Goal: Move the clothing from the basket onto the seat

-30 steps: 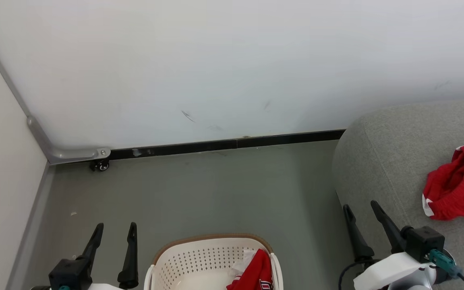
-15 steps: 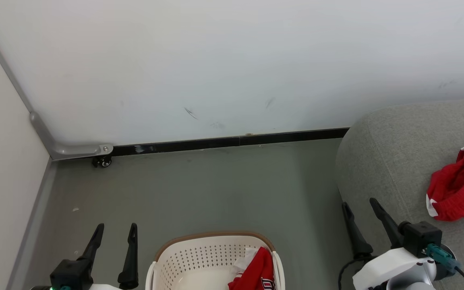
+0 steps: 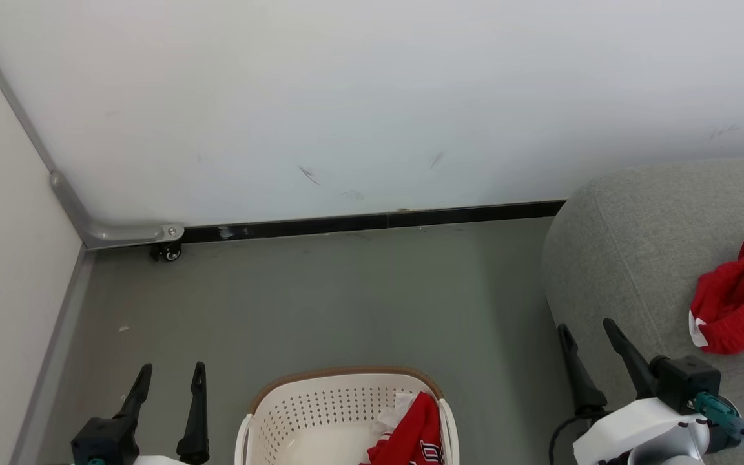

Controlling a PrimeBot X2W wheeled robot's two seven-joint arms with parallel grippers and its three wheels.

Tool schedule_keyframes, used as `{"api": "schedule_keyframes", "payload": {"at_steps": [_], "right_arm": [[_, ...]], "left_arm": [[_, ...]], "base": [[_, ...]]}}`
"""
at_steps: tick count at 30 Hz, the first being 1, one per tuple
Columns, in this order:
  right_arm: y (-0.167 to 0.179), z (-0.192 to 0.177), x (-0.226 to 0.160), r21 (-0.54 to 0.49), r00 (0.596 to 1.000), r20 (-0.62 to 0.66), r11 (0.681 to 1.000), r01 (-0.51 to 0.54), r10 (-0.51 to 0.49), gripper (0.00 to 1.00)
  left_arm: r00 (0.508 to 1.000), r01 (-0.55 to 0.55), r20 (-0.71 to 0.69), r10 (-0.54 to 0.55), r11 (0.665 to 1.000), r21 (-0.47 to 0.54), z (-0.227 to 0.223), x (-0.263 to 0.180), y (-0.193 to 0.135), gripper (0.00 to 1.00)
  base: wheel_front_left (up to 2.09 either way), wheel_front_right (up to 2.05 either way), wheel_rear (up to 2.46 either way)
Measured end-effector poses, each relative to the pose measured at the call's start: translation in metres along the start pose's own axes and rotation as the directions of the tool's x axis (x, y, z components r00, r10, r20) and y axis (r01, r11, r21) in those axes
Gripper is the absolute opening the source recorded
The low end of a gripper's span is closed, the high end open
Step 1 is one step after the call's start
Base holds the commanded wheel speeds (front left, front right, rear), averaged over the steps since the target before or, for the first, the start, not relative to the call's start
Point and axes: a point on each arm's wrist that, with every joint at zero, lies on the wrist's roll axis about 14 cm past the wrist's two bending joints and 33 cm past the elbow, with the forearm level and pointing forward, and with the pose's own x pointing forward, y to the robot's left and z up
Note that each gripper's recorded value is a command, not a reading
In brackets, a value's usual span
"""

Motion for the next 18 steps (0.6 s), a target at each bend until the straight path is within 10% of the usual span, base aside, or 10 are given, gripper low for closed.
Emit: {"api": "schedule_keyframes", "payload": {"at_steps": [18], "right_arm": [[-0.0022,0.0048,0.0005,0.004,1.000,0.006,1.000,0.008,-0.008,1.00]], "left_arm": [[1.000,-0.010,-0.028,0.010,1.000,0.003,-0.0091,0.0018,0.0030,1.00]], "base": [[0.00,0.00,0.00]]}}
